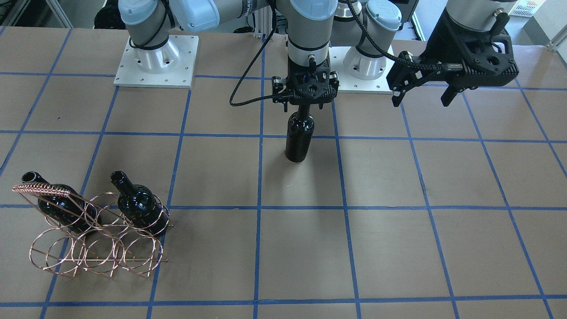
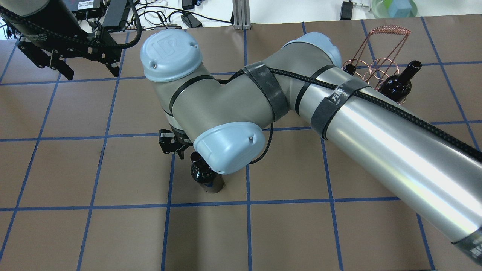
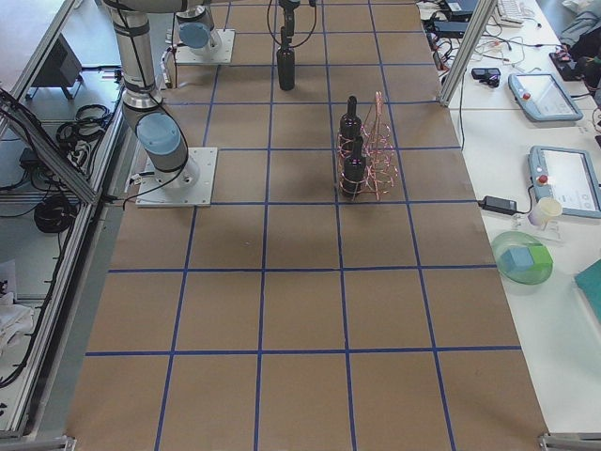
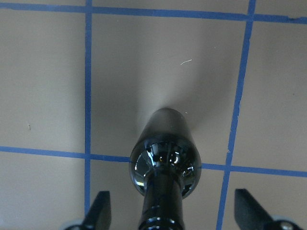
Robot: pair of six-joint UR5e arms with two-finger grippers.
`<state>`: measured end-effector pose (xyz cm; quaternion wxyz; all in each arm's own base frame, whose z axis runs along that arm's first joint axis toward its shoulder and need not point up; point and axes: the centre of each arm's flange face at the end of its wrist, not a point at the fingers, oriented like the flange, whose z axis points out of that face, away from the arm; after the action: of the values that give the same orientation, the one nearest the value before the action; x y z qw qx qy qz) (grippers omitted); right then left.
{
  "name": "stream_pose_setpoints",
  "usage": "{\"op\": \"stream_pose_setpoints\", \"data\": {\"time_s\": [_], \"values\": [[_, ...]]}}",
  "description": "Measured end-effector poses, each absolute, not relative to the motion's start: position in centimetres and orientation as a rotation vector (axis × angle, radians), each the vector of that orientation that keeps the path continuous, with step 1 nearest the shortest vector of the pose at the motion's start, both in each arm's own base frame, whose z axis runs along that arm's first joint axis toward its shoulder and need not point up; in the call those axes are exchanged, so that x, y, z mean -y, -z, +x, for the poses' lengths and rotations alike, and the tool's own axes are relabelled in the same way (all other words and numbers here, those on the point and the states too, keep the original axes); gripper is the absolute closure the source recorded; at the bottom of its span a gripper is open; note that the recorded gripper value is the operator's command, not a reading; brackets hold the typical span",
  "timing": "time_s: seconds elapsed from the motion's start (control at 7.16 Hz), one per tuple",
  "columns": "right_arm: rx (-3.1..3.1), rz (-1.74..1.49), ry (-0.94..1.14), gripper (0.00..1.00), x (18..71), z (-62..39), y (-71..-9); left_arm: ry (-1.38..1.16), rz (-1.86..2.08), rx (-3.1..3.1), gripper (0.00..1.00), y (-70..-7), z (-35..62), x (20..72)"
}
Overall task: Place wine into wine basket
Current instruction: 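Reach the right gripper over to the upright bottle and grip its neck, then lift the bottle with the right gripper and carry it to the copper basket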
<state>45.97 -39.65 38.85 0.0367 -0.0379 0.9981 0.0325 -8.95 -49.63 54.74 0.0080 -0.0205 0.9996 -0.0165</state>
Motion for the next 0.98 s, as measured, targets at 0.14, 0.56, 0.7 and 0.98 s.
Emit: {"op": "stream_pose_setpoints", "data": {"time_s": [0.14, 0.56, 0.7, 0.98], "values": [[-3.059, -0.111, -0.113, 0.86, 39.61, 46.08, -38.7, 0.052, -0.065, -3.124, 0.0, -54.75, -8.93, 49.64], [-3.059, -0.104, -0.126, 1.0, 39.53, 46.09, -38.61, 0.051, -0.066, -3.125, 0.0, -54.74, -8.9, 49.64], [-3.058, -0.105, -0.124, 1.0, 39.54, 46.1, -38.66, 0.049, -0.066, -3.124, 0.0, -54.72, -8.9, 49.63], [-3.053, -0.101, -0.102, 1.0, 39.87, 45.84, -39.29, 0.046, -0.063, -3.124, 0.0, -54.64, -8.98, 49.61]]}}
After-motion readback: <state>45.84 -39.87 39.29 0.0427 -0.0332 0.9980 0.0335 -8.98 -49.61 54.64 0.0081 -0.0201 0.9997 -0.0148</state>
